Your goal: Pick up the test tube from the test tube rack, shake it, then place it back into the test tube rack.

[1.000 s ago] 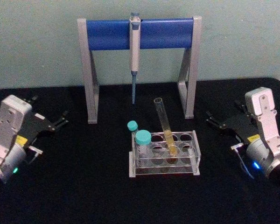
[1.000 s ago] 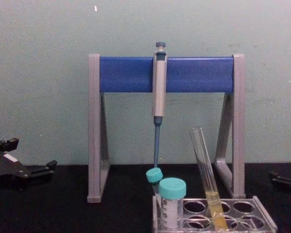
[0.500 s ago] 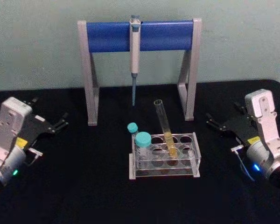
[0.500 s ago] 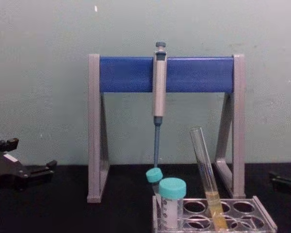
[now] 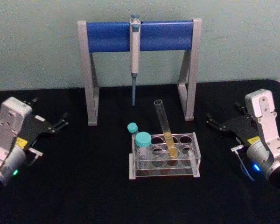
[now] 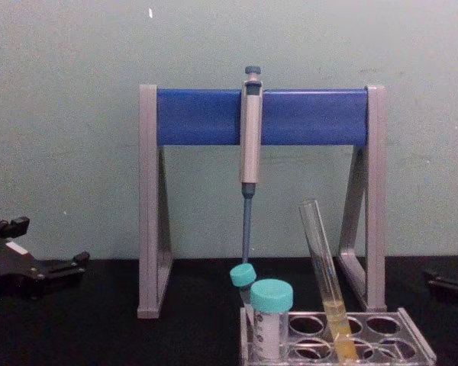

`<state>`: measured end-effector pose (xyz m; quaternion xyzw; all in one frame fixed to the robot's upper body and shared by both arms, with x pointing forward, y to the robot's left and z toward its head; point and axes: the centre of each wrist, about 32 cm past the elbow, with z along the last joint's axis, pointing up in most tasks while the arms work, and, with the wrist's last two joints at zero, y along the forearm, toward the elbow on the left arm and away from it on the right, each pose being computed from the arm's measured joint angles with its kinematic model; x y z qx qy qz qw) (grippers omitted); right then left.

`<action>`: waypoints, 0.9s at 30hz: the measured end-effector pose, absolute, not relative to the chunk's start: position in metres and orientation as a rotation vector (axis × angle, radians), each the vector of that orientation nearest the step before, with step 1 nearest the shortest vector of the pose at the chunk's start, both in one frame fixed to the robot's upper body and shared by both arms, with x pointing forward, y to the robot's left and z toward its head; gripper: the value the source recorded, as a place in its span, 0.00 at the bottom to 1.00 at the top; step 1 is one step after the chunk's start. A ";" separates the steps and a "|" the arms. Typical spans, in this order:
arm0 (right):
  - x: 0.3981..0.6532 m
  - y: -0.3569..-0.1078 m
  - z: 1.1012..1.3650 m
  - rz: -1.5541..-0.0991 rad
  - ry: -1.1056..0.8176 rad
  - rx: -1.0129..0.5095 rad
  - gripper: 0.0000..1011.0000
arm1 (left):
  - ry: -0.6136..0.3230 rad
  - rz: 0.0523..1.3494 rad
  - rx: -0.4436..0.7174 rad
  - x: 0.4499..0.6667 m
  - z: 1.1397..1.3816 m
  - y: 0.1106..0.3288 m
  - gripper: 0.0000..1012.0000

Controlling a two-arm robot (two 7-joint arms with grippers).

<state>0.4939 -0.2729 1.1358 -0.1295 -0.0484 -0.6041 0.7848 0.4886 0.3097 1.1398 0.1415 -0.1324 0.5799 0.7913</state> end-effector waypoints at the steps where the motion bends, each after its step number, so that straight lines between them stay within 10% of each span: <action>1: 0.494 -0.273 1.136 -1.303 -0.104 -0.279 0.99 | -0.285 1.248 0.304 0.489 1.140 0.310 0.99; 27: 0.494 -0.273 1.136 -1.303 -0.104 -0.279 0.99 | -0.285 1.248 0.304 0.489 1.140 0.310 0.99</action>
